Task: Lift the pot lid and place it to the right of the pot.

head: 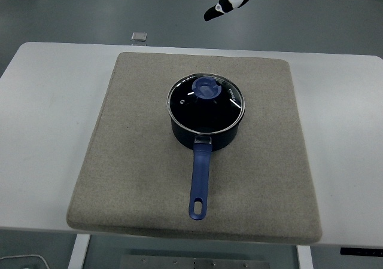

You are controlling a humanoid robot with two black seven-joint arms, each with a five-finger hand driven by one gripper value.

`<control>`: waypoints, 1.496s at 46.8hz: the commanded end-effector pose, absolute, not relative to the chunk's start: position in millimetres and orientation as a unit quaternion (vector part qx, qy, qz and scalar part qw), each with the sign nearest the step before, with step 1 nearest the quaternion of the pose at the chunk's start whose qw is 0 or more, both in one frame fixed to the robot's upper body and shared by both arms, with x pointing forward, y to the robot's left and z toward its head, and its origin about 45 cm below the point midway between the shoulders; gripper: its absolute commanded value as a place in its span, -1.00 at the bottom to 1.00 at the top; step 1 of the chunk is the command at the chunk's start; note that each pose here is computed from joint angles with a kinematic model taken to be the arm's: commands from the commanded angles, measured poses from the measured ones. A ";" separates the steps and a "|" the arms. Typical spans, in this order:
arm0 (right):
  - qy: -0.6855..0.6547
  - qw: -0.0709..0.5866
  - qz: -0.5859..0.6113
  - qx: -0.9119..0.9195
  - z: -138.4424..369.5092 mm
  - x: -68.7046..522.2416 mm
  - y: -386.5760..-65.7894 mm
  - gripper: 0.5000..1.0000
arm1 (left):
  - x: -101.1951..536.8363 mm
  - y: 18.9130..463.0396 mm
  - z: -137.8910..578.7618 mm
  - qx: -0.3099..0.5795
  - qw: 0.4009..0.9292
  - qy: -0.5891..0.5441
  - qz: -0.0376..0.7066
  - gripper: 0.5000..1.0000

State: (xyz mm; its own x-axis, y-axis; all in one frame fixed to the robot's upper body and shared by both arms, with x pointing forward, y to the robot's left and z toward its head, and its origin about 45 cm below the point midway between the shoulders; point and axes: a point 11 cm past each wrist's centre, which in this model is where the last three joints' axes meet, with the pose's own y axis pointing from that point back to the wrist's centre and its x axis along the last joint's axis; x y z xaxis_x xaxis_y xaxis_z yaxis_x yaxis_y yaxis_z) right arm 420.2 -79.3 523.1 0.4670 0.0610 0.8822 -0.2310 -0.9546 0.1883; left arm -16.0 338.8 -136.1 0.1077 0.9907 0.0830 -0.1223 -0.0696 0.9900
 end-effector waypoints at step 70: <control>0.026 0.217 0.579 0.786 374.7 421.9 -57.8 0.57 | -16.0 339.2 -136.0 0.516 0.536 0.421 0.519 1.00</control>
